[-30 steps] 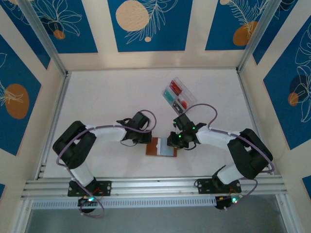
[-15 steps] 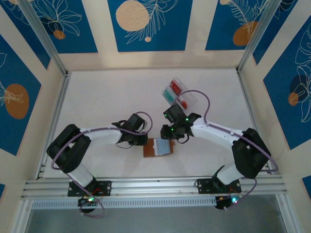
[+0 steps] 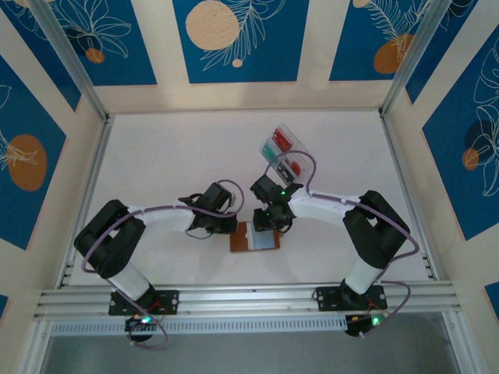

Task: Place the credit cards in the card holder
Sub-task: Flip over the card slot in the card holder.

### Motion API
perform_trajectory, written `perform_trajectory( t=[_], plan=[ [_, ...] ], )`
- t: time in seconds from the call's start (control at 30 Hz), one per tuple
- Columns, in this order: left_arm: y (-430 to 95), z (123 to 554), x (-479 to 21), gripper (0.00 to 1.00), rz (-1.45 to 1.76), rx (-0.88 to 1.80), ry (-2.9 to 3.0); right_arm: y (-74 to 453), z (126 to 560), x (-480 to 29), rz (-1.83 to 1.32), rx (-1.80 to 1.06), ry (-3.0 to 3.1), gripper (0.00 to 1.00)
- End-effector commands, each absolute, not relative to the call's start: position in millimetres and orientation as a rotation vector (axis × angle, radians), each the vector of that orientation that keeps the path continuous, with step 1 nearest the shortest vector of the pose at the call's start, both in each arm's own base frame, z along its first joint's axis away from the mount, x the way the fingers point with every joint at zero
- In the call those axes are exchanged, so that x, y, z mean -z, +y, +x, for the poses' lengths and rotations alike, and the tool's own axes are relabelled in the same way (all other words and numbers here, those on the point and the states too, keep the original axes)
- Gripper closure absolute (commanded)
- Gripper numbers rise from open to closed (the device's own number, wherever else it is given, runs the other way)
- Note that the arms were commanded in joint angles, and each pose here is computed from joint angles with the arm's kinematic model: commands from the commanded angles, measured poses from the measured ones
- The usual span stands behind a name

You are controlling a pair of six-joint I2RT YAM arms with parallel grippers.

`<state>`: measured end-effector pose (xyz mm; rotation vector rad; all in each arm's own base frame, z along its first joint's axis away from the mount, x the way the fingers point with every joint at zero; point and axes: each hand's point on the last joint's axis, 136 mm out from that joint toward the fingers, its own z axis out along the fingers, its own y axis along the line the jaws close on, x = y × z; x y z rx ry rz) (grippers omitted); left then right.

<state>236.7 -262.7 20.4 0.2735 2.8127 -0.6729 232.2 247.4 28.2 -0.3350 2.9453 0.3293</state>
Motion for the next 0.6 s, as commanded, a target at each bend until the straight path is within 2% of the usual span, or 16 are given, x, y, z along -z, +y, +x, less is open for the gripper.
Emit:
perform_trajectory(
  t=[0.0,0.4,0.47,0.57],
  plan=[
    [-238,210,6,0.93,0.276,0.569,2.95,236,230,-16,-0.359,-0.203,2.959,0.62],
    [-239,210,8,0.93,0.271,0.578,2.953,225,217,17,-0.369,-0.031,3.006,0.59],
    [-239,209,8,0.93,0.272,0.576,2.954,224,210,23,-0.354,-0.029,3.024,0.6],
    [-238,209,9,0.93,0.271,0.572,2.954,231,199,28,-0.347,-0.093,3.045,0.68]
  ],
)
